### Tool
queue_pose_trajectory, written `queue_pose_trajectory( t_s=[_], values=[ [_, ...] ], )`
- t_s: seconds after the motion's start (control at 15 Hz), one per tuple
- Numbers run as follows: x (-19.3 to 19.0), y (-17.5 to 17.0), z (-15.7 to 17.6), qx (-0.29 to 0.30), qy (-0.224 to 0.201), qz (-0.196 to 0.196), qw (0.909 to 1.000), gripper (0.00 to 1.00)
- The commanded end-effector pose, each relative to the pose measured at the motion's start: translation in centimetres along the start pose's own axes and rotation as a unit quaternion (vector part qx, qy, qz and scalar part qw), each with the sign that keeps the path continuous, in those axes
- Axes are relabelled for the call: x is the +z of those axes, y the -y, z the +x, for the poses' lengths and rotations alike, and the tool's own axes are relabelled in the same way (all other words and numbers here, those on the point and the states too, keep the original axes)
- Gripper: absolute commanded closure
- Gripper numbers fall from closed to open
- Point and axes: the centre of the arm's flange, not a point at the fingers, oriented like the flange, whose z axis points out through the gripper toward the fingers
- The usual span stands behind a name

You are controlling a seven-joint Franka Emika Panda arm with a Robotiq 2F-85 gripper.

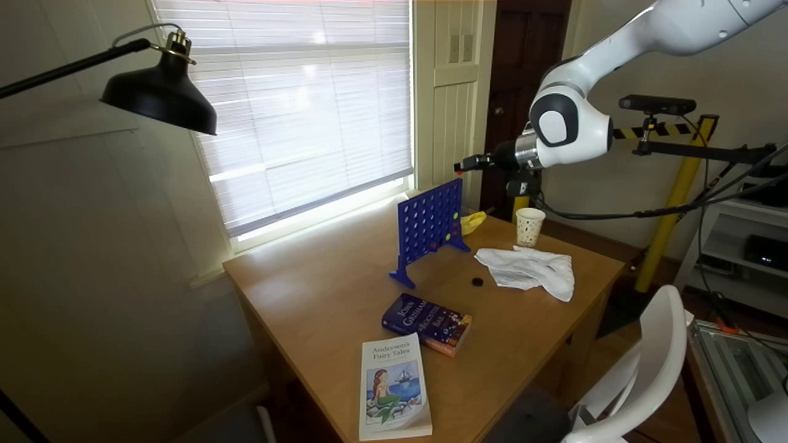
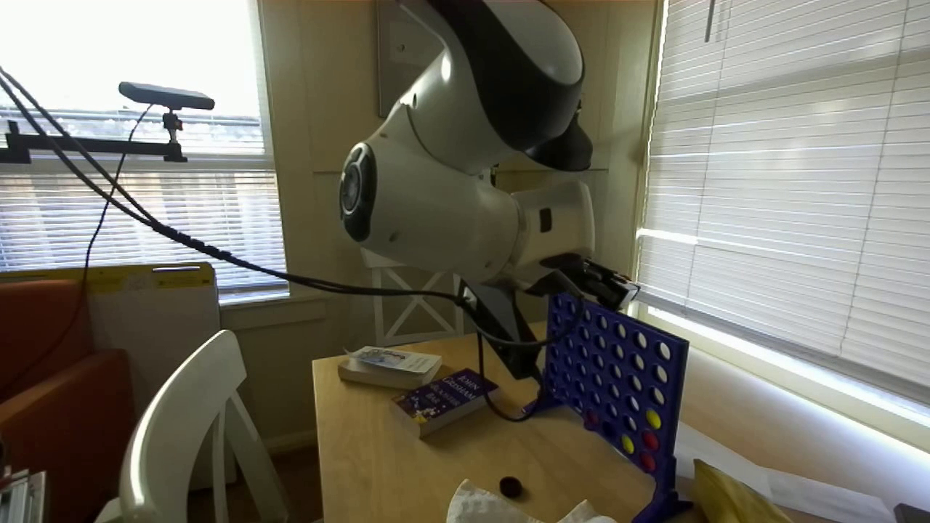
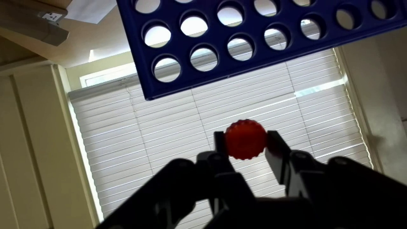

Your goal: Put the orange disc in the blue board

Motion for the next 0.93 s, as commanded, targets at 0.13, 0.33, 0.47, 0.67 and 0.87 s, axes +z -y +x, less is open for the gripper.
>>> queue_pose_trajectory(
  t_s=[0.13, 0.33, 0.47, 0.67, 0.87],
  values=[
    [2.3, 2.0, -2.4, -0.001, -0.014, 0.002, 0.9999, 0.89],
    [2.8, 2.0, -2.6, -0.002, -0.02, 0.0, 0.9998, 0.89],
    [3.1, 2.0, -2.8, -0.003, -0.02, -0.003, 0.9998, 0.89],
    [2.9, 1.9, -2.9, -0.007, -0.009, -0.007, 0.9999, 0.89],
    [2.7, 2.3, -3.2, -0.014, -0.001, -0.005, 0.9999, 0.89]
  ],
)
